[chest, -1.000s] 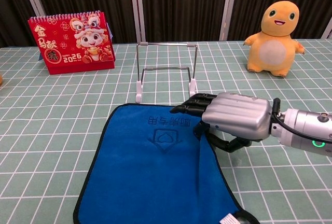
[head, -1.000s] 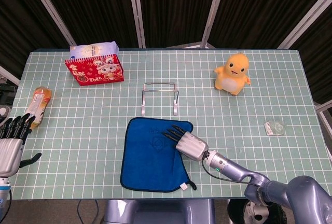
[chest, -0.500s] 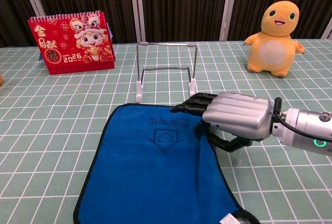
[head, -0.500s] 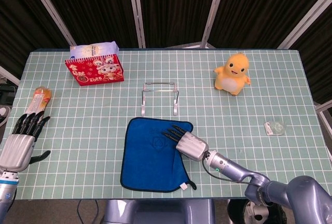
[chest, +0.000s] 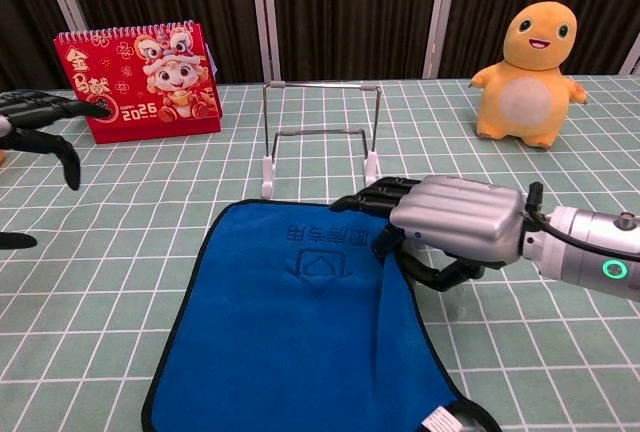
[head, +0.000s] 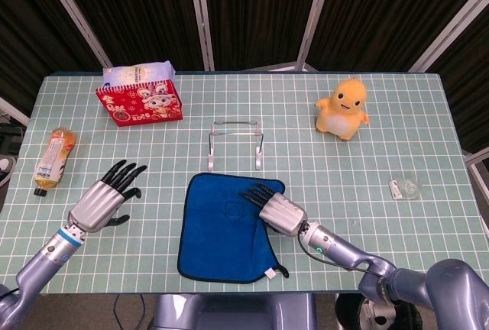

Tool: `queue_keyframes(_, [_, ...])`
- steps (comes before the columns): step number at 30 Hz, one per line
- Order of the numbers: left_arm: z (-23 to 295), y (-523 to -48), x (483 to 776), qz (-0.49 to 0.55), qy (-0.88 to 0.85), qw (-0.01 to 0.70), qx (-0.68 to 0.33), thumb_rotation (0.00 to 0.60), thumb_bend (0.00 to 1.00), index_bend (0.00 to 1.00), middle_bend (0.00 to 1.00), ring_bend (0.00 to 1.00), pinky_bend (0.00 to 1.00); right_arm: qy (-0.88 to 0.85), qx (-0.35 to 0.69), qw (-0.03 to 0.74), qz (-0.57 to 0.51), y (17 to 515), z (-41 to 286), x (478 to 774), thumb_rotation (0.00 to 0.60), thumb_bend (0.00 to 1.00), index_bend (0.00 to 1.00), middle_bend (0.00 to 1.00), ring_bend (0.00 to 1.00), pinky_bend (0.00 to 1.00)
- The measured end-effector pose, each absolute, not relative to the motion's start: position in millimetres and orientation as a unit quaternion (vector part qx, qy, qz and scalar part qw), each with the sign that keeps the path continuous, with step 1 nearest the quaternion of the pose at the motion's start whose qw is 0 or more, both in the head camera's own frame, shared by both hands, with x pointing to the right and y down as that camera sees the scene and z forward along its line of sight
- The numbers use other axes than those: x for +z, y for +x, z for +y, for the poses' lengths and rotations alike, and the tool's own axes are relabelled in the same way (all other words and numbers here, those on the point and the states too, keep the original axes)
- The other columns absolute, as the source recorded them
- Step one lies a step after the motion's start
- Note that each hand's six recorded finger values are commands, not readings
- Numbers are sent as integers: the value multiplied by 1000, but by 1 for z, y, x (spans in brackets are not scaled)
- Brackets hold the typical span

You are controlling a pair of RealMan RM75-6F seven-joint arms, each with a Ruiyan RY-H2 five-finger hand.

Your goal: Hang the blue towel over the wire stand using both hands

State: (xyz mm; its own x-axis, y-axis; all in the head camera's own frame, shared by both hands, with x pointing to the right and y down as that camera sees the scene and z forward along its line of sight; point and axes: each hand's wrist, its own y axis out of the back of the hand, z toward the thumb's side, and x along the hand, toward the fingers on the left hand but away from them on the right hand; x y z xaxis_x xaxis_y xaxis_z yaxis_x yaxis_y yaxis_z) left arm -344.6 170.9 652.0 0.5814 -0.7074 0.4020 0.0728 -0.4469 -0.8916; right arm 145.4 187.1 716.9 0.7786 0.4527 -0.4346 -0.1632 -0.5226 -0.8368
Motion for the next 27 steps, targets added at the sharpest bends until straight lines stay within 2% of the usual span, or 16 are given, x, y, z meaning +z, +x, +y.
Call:
queue_keyframes(11, [174, -293, 695, 191, -792, 459, -354, 600, 79, 429, 0, 0, 0, -827, 318, 450, -111, 139, 188, 712, 600, 626, 638, 0, 0, 0])
queue_keyframes(27, [182, -254, 729, 168, -815, 445, -332, 600, 79, 429, 0, 0, 0, -828, 318, 447, -116, 141, 184, 709, 600, 626, 641, 0, 0, 0])
